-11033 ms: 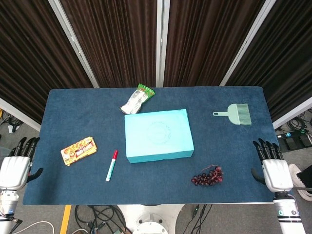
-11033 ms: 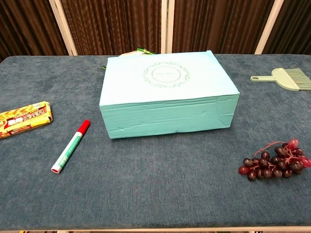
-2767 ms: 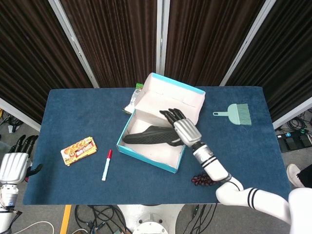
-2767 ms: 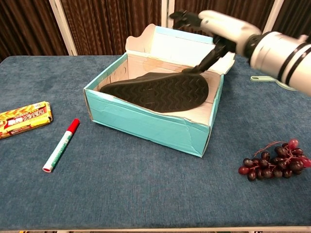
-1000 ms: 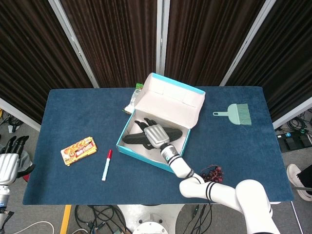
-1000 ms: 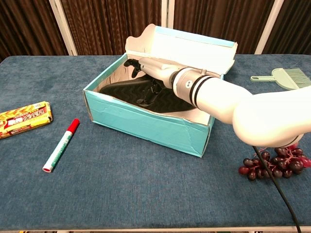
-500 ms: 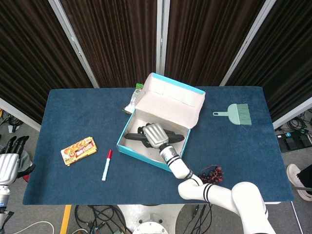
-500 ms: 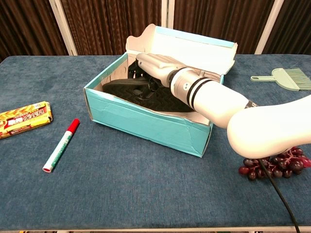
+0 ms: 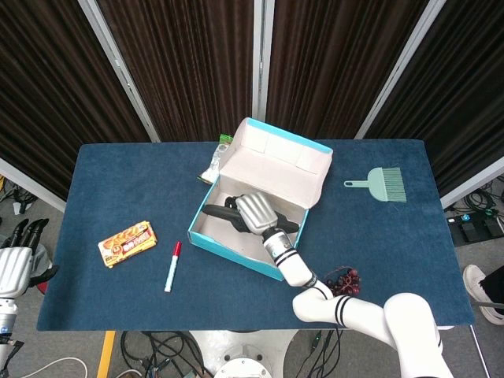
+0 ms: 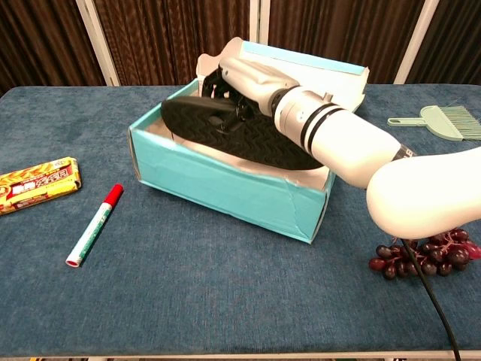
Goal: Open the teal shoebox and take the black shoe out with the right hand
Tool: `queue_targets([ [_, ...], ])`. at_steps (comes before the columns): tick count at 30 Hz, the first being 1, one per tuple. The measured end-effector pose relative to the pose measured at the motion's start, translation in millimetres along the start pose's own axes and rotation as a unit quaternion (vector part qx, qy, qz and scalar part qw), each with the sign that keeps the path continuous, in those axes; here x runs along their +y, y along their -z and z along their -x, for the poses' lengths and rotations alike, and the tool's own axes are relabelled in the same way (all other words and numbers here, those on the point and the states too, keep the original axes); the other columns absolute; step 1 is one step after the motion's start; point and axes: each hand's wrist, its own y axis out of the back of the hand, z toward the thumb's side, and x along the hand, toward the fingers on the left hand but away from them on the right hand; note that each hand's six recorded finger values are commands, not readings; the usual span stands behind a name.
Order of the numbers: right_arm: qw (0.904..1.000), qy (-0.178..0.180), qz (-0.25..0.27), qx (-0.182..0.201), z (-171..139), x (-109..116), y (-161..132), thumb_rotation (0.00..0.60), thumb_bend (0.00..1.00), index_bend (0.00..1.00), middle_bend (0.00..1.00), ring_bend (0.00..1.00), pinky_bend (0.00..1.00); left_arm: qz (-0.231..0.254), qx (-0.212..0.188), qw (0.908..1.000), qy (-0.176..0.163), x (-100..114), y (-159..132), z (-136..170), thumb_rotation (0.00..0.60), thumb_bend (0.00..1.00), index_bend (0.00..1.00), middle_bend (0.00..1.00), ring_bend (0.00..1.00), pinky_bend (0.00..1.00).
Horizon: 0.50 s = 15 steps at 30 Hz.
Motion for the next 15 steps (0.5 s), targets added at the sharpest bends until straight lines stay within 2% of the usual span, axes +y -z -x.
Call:
queue_targets([
  [6,0.9985,0.038,0.030,0.024,-4,29,-13,0.600,0.47,0.76,0.67,0.54,0.66,0.000,-0.003,1.0000,-0.002,2,-3,-1,0.600,0.19,0.08,0.11,0.03,0.29],
  [11,0.9935,0.086,0.051,0.055,-16,68,-26,0.600,0.47,0.76,0.67,0.54,0.66,0.001,-0.009,1.0000,-0.002,2,-9,-2,0.600,0.19,0.08,0.11,0.03,0.29],
  [15,0.9887,0.122,0.055,0.067,-32,103,-27,0.600,0.47,0.76,0.67,0.54,0.66,0.001,-0.014,0.9999,-0.002,2,-14,-2,0.600,0.19,0.08,0.11,0.03,0.29],
])
